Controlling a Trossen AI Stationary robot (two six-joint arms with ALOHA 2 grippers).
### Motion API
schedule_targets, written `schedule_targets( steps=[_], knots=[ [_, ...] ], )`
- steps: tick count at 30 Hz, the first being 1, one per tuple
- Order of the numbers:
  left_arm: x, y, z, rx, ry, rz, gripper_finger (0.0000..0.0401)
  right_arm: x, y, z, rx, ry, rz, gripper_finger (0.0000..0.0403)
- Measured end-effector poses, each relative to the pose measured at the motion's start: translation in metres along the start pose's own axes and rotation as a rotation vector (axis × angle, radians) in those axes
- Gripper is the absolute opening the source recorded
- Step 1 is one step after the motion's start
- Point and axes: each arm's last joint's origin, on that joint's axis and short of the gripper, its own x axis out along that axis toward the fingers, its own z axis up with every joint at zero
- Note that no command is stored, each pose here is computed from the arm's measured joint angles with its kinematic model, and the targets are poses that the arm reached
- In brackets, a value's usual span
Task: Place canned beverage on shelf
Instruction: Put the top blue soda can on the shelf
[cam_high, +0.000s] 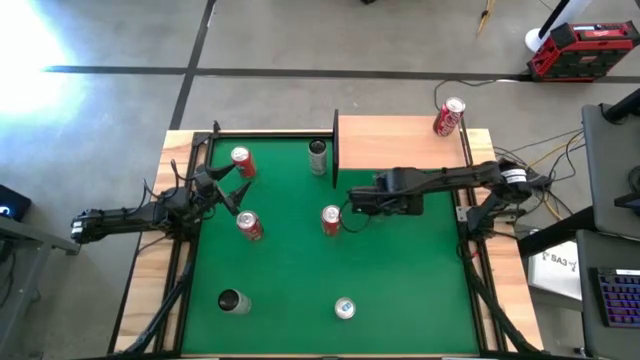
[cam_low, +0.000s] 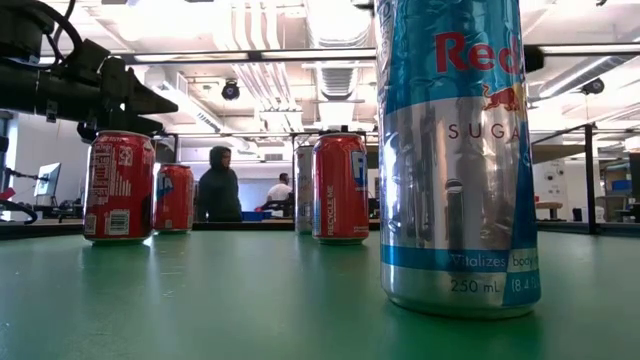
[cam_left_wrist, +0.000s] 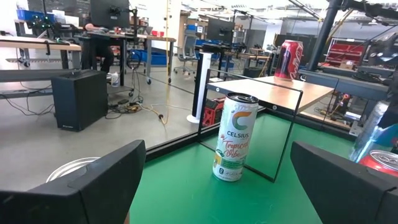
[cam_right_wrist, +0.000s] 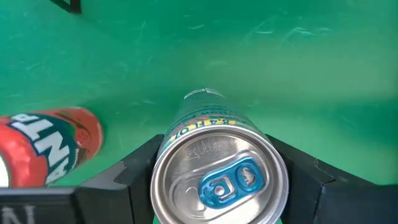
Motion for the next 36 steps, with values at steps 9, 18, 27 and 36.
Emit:
schedule_targets(
  steps=[9,18,27,36],
  knots=[
    [0.000,0.000,0.000,-0.001,-0.001,0.000,0.0386,0.024,0.022,0.014,-0.081,0.046,0.047,0.0240],
    [0.000,0.000,0.000,-0.001,-0.001,0.000,0.0386,0.032,0.026,0.019,-0.078,0.044,0.037,0.0240],
    [0.000,0.000,0.000,-0.001,-0.001,0.000,0.0386,0.033,0.027,0.019,-0.079,0.032,0.048,0.0262],
    [0.000,0.000,0.000,-0.001,-0.001,0.000,0.0386,0.036,0.026,0.019,-0.078,0.027,0.049,0.0262]
  ],
)
